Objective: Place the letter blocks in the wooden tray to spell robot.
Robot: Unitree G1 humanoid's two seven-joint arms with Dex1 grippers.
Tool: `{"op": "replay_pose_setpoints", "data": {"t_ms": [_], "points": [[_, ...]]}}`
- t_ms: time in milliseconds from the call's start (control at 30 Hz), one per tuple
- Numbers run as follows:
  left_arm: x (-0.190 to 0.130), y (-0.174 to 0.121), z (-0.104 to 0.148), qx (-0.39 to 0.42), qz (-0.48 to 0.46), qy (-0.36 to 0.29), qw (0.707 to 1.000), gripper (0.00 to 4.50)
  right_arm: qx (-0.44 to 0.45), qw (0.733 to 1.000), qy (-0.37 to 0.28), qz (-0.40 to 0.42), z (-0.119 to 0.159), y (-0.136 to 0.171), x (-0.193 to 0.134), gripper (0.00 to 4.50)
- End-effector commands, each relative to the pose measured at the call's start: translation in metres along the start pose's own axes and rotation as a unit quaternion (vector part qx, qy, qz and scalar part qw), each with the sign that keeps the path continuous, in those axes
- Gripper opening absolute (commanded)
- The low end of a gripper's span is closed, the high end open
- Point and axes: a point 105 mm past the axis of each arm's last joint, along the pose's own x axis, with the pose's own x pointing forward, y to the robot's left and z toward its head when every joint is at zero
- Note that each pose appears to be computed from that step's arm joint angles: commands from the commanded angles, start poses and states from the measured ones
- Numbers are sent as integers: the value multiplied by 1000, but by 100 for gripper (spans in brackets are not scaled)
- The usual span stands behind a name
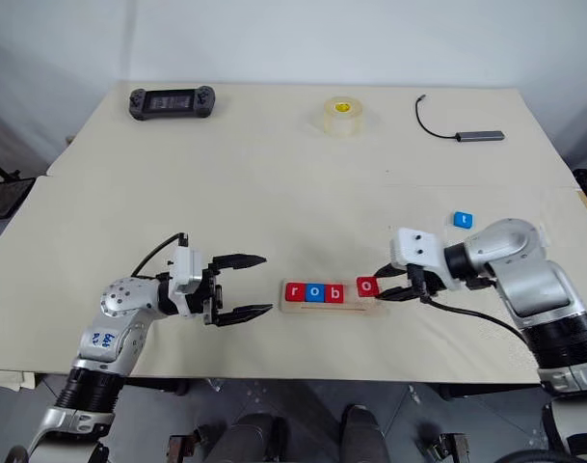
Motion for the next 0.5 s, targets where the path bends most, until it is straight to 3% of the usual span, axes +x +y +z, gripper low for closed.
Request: {"op": "replay_pose_setpoints", "data": {"t_ms": [33,500], "points": [[0,-3,9,19,-1,-13,1000,450,-21,1000,0,-17,5,-7,0,145],[0,-4,10,20,9,-13,1000,450,-2,1000,-1,-10,3,-7,18,145]]}}
